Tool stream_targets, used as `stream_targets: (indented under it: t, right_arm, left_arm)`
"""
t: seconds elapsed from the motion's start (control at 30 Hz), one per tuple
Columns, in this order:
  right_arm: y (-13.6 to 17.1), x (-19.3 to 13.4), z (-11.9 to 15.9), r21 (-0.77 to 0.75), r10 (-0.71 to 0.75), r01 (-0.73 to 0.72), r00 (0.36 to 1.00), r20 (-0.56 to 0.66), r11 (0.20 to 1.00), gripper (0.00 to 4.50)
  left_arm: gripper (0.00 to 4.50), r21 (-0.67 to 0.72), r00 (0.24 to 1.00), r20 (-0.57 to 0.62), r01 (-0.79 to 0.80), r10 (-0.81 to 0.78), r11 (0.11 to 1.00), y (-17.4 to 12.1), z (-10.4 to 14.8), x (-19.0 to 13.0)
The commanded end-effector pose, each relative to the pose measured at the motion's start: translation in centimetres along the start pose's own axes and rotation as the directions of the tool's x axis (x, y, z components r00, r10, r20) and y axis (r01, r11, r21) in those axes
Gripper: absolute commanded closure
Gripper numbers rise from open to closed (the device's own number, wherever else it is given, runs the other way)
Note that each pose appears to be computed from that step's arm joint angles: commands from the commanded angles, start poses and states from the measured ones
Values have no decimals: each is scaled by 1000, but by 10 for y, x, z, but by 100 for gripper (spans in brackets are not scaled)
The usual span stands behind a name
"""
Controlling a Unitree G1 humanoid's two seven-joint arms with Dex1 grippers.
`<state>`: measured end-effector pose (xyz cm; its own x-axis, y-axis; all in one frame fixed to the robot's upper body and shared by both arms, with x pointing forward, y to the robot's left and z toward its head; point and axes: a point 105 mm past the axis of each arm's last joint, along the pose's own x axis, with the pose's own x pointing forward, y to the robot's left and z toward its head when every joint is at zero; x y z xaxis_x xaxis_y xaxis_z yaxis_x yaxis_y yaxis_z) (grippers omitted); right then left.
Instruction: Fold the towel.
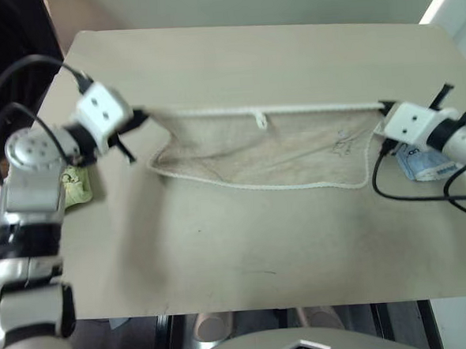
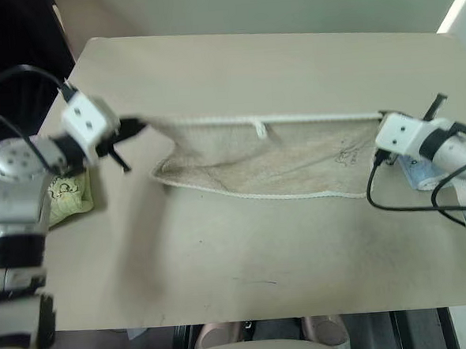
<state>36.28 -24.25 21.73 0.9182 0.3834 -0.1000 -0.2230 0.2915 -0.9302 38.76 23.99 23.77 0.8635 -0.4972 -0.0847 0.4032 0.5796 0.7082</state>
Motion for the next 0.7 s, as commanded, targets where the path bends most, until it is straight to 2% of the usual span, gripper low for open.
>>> stream_targets:
  t: [0.03,0.1,0.23,0.37,0.5,0.63,0.7]
  right_arm:
    - [-47,-11,-3,37,-130,130,991,-17,991,449]
    - [-61,-15,3,57,-148,148,989,6,987,449]
    - [-77,-26,14,116,-153,146,987,52,982,449]
    - [-74,-46,23,209,-60,40,994,95,977,449]
    - [-39,-69,32,312,163,-202,976,145,929,449]
    - [-1,-90,42,421,362,-416,909,205,806,449]
    - [12,-98,45,463,424,-481,876,229,744,449]
  left_arm:
    - [450,32,975,13,-222,221,975,51,6,-4]
    - [450,35,959,29,-282,281,959,70,12,-5]
    - [450,33,953,49,-300,298,953,86,15,-12]
    - [450,-22,977,80,-197,198,980,86,16,-29]
    - [450,-66,996,45,80,-78,995,47,0,-53]
    - [450,-183,953,-40,288,-300,940,10,-21,-86]
    - [450,-218,933,-61,333,-354,917,-1,-25,-95]
